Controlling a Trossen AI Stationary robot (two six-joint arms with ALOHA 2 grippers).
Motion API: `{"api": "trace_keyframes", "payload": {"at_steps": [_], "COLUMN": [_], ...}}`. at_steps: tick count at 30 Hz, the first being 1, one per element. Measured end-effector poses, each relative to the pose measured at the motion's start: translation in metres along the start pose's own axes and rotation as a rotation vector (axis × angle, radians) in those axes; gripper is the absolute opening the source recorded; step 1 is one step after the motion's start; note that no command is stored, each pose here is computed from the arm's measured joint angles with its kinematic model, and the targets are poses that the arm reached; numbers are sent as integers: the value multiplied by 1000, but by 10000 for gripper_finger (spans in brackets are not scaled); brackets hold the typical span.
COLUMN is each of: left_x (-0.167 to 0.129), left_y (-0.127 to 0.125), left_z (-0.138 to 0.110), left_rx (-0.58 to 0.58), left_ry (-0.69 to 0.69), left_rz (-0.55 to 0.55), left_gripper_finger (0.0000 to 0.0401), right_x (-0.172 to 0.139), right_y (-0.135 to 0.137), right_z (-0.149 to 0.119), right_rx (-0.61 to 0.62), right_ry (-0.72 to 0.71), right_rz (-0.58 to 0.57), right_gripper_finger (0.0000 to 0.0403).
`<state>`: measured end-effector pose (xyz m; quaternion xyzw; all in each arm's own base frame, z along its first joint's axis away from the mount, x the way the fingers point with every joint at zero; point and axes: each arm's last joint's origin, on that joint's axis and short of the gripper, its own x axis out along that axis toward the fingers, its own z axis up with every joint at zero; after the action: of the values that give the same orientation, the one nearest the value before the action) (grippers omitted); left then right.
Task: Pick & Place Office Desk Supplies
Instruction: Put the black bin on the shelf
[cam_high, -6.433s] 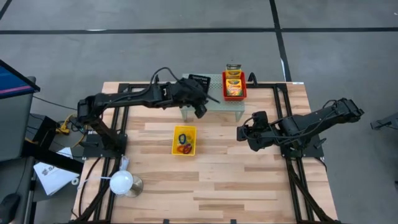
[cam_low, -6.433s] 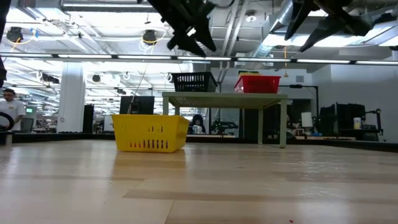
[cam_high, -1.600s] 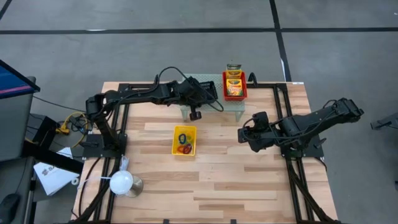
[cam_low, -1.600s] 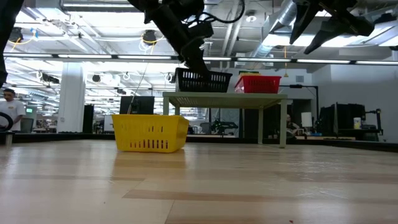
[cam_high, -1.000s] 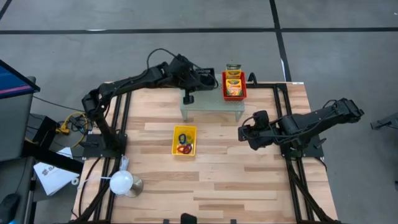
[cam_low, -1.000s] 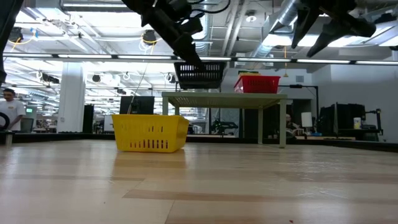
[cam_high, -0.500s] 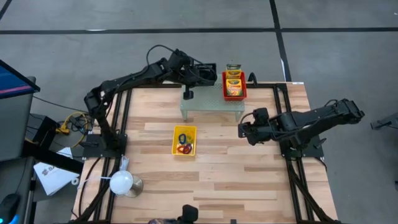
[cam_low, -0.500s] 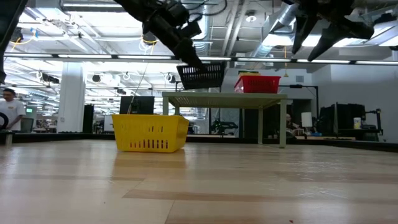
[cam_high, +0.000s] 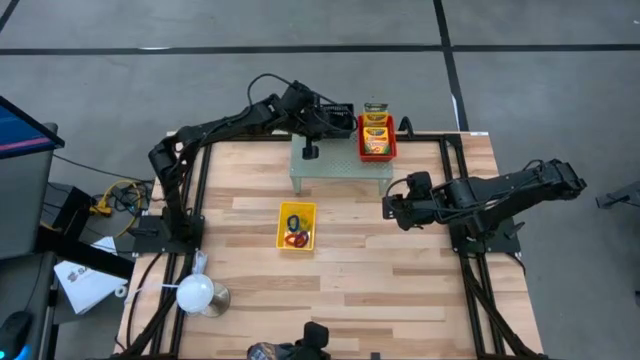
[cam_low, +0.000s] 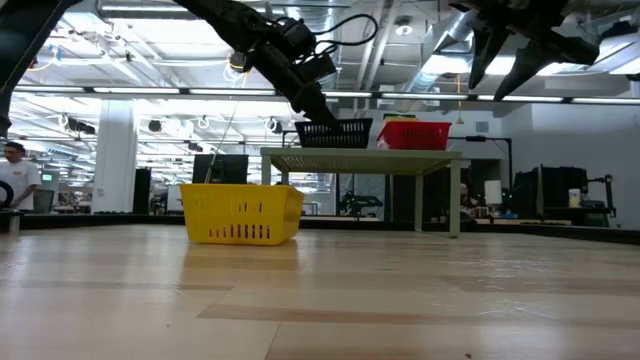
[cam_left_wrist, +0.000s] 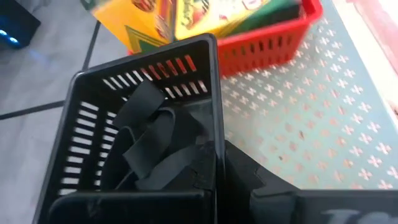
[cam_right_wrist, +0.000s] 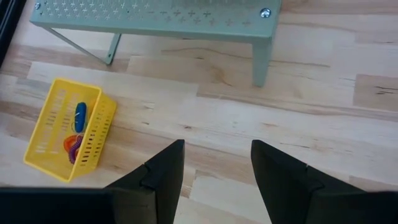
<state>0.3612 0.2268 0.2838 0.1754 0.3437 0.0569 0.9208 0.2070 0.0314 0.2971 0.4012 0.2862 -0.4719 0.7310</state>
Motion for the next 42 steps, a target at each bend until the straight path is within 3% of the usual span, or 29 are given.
{"api": "trace_keyframes", "payload": {"at_steps": [42], "left_x": [0], "left_y": [-4], "left_z": [2], "left_rx": [-36], "left_ry": [24], "left_rz": [-21], "left_gripper_finger": [5], "right_x": [0], "right_y": [0], "right_z": [1], "right_rx": [5], "right_ry": [0], "right_rz": [3], "right_gripper_finger": [182]}}
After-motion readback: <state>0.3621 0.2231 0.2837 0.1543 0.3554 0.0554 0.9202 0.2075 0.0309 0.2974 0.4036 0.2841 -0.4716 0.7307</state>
